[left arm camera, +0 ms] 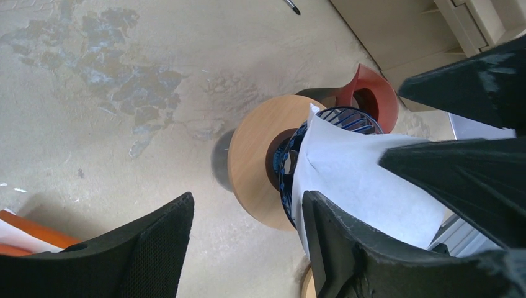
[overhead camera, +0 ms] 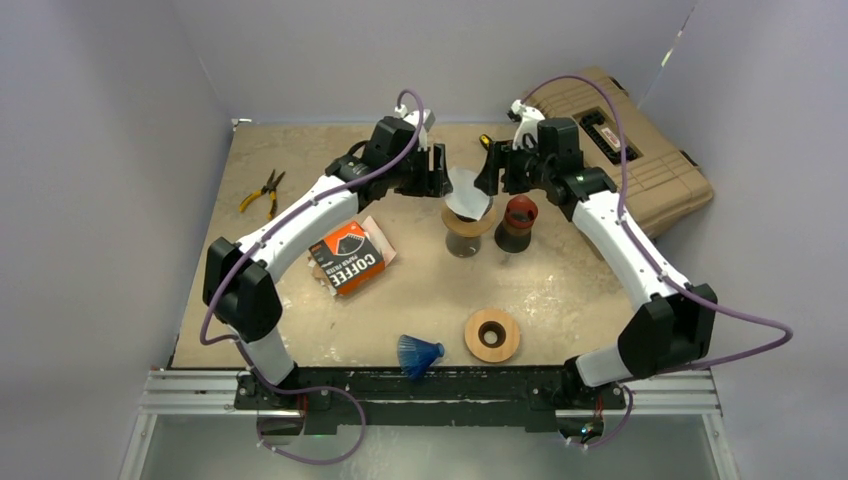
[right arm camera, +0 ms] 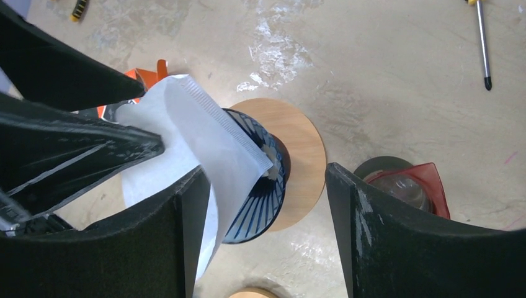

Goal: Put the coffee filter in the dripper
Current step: Adjust the coffee filter in the coffee dripper.

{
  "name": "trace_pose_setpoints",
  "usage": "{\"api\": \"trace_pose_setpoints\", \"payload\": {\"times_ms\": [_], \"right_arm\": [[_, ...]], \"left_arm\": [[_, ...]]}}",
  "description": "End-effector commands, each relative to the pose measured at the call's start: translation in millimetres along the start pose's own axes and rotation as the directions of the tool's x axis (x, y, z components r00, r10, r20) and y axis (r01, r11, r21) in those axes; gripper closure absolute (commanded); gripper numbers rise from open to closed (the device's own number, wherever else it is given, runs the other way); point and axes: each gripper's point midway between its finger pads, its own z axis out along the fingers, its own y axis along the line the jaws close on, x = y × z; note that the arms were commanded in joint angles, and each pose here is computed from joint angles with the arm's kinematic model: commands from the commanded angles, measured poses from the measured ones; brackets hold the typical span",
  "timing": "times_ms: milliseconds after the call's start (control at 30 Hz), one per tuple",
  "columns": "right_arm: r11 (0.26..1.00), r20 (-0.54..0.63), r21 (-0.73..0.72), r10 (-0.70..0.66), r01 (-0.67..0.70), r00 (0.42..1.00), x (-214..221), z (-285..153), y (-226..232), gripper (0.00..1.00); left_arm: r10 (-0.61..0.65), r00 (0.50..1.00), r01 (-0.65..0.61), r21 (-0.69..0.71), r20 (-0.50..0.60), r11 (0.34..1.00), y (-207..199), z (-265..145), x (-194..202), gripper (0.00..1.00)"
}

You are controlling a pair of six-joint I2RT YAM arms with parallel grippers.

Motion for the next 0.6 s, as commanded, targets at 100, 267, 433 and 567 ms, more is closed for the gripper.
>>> {"api": "trace_pose_setpoints", "payload": {"times_ms": [100, 267, 433, 567], "right_arm": [[0.998, -0.018, -0.014, -0.058, 0.057, 0.998, -4.8, 23.7, -0.1, 0.27], [0.998, -0.070, 0.021, -0.053, 0.055, 0.996, 9.4, 37.4, -9.9, 0.37], [0.998, -0.104, 0.036, -0.039, 0.043, 0.994, 26.0, 45.4, -16.8, 0.46], [0.998, -0.126, 0.038, -0.036, 0.041, 0.991, 36.4, 51.4, -20.4, 0.50]], "left_arm": [[-0.005, 0.999, 0.003, 0.058, 0.035, 0.998, -10.2, -1.3, -11.9, 0.37], [-0.010, 1.000, 0.009, 0.063, 0.014, 0.998, -9.0, 9.2, -5.4, 0.39], [-0.016, 1.000, 0.018, 0.049, -0.024, 0.999, -2.2, 23.7, 6.4, 0.40], [-0.017, 0.999, 0.019, 0.034, -0.037, 0.999, 2.8, 29.9, 11.2, 0.40]]}}
